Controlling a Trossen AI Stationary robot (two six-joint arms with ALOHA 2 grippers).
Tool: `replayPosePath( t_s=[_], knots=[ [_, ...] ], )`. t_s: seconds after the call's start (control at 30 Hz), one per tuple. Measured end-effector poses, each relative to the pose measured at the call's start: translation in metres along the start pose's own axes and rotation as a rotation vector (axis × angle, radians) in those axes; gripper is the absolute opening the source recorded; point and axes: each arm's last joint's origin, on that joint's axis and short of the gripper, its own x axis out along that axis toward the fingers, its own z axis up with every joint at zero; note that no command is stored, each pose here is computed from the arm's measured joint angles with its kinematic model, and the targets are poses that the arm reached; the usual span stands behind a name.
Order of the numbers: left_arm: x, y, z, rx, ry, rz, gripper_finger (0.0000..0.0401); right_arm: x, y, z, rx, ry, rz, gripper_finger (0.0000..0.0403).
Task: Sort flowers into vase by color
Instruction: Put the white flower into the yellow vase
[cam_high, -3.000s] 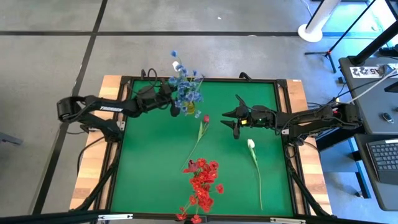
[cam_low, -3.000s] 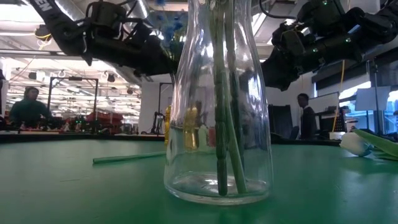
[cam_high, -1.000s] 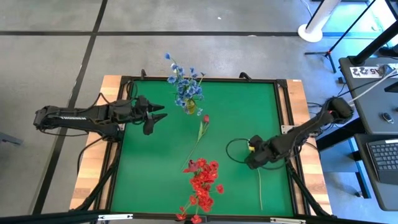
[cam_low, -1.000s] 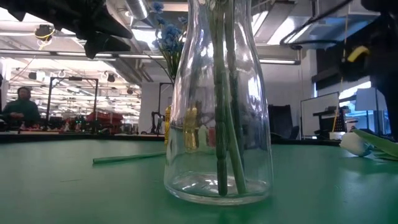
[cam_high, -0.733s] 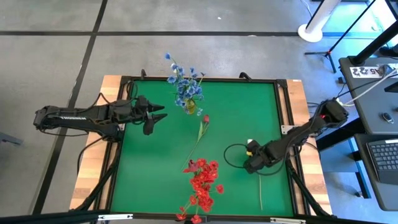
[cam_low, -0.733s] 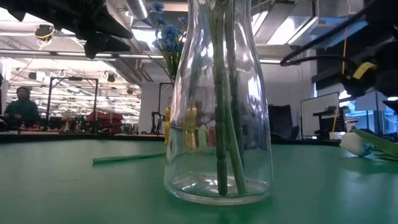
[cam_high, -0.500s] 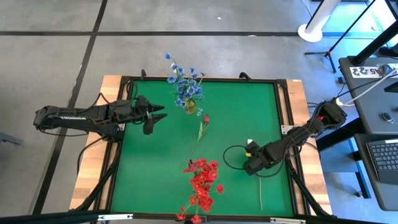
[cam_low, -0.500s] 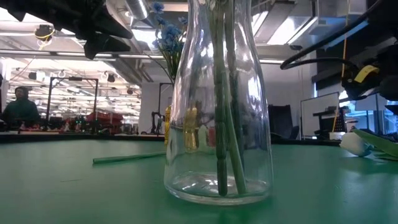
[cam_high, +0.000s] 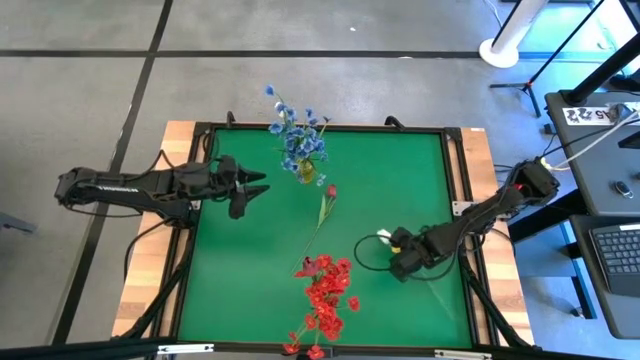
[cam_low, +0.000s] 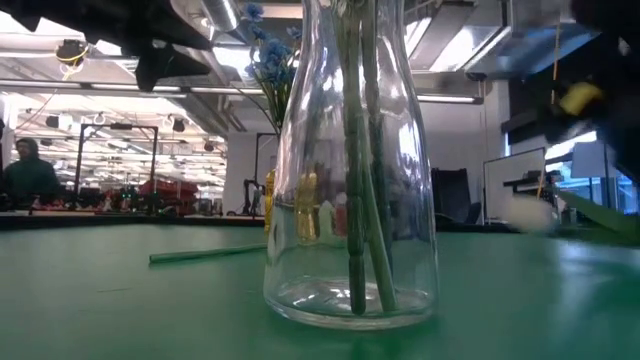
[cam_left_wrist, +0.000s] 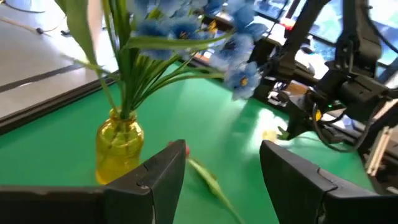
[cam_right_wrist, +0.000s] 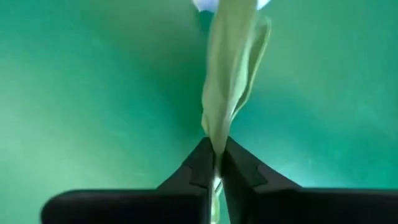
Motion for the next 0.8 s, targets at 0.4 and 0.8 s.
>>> replayPosePath(
  t_s=[0.4,0.8],
  knots=[
    [-0.002,-0.01,0.008,0.038,-0.094,-0.076,0.0201,-0.132,-0.01,0.061,-0.091,-0.967,-0.03,0.001],
    [-0.003,-0.01,0.014,0.106,-0.168,-0.035,0.0201,-0.204,-0.054,0.127,-0.292,-1.494,0.177,0.0005]
  ],
)
